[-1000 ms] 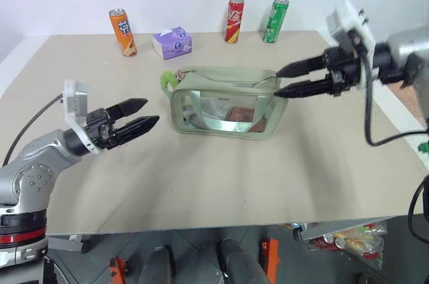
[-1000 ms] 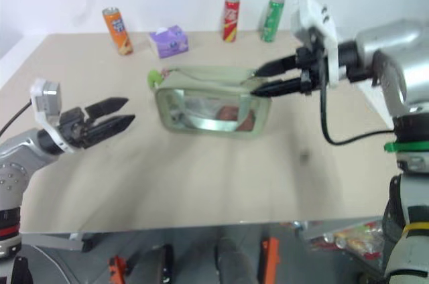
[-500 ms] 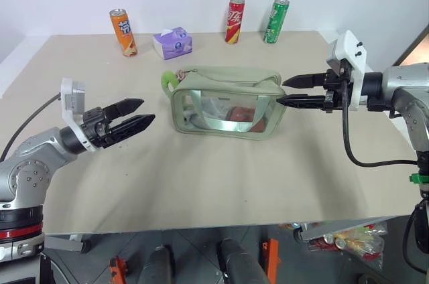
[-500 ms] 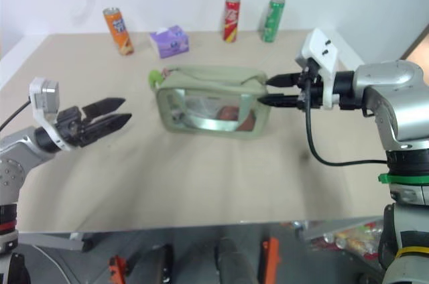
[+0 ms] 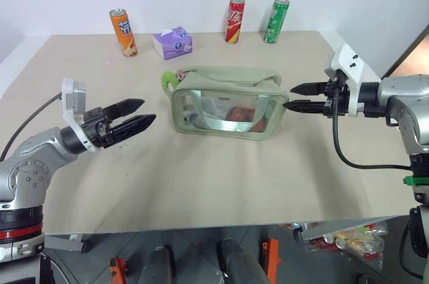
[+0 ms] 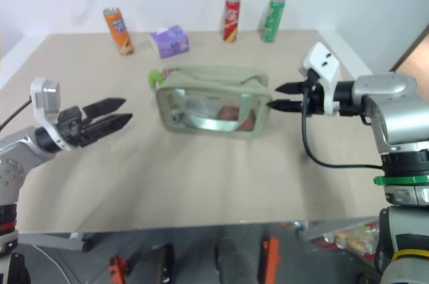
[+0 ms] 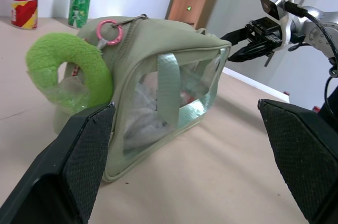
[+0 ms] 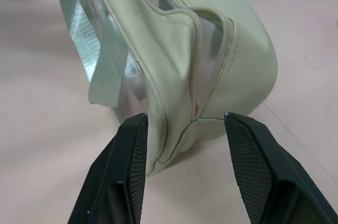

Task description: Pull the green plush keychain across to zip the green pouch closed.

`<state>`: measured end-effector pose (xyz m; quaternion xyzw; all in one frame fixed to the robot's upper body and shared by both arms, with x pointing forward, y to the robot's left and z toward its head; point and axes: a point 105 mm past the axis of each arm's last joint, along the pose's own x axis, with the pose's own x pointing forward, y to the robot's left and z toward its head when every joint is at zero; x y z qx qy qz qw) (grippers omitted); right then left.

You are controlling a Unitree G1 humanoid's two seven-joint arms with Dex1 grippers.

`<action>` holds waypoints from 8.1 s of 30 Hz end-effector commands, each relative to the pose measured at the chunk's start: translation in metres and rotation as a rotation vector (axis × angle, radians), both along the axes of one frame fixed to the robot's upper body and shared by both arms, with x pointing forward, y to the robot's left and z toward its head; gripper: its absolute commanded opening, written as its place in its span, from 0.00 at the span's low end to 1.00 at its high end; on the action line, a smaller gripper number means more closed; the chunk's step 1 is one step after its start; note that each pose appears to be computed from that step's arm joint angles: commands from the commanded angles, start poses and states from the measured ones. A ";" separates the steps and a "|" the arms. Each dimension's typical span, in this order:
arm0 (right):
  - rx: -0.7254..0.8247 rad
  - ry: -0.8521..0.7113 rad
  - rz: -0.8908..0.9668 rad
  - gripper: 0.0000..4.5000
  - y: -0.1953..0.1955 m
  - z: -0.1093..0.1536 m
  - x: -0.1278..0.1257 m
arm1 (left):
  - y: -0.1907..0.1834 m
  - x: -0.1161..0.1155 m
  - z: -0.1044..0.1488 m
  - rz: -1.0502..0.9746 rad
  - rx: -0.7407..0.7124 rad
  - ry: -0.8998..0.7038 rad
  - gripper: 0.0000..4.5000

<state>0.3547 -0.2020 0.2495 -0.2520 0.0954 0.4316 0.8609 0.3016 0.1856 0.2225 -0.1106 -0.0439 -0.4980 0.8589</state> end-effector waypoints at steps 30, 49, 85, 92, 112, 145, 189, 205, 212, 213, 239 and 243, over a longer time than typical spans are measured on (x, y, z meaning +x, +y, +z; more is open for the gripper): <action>-0.057 -0.009 0.266 0.02 0.038 0.002 -0.012 | 0.052 0.026 -0.006 0.159 -0.008 0.085 1.00; -0.061 -0.015 0.270 0.02 0.037 -0.003 -0.012 | 0.010 0.103 -0.009 0.213 0.031 0.147 1.00; -0.047 -0.030 0.245 0.00 0.037 -0.003 -0.016 | -0.027 0.124 -0.003 0.191 -0.004 0.129 0.60; -0.043 -0.034 0.247 0.00 0.038 -0.002 -0.017 | -0.036 0.120 -0.001 0.147 -0.020 0.130 0.20; -0.043 -0.039 0.246 0.00 0.040 -0.002 -0.014 | -0.012 0.111 0.049 0.193 -0.009 -0.050 0.01; -0.033 -0.052 0.227 0.00 0.039 -0.001 -0.017 | -0.150 0.084 0.085 -0.172 0.430 -0.518 0.01; -0.018 -0.046 0.250 0.00 0.045 -0.005 -0.018 | -0.268 0.056 0.086 -0.412 0.523 -0.719 0.01; -0.018 -0.038 0.245 0.00 0.042 -0.005 -0.020 | -0.201 0.095 0.097 -0.199 0.575 -0.647 0.01; -0.006 -0.037 0.255 0.00 0.047 -0.007 -0.019 | -0.140 0.125 0.097 0.021 0.680 -0.572 0.01; -0.004 -0.038 0.256 0.00 0.048 -0.008 -0.018 | -0.135 0.128 0.094 0.039 0.689 -0.555 0.01; -0.002 -0.044 0.260 0.00 0.051 -0.006 -0.016 | -0.150 0.114 0.106 -0.045 0.544 -0.547 0.99; -0.002 -0.044 0.263 0.00 0.052 -0.007 -0.017 | -0.137 0.114 0.111 -0.016 0.544 -0.551 0.99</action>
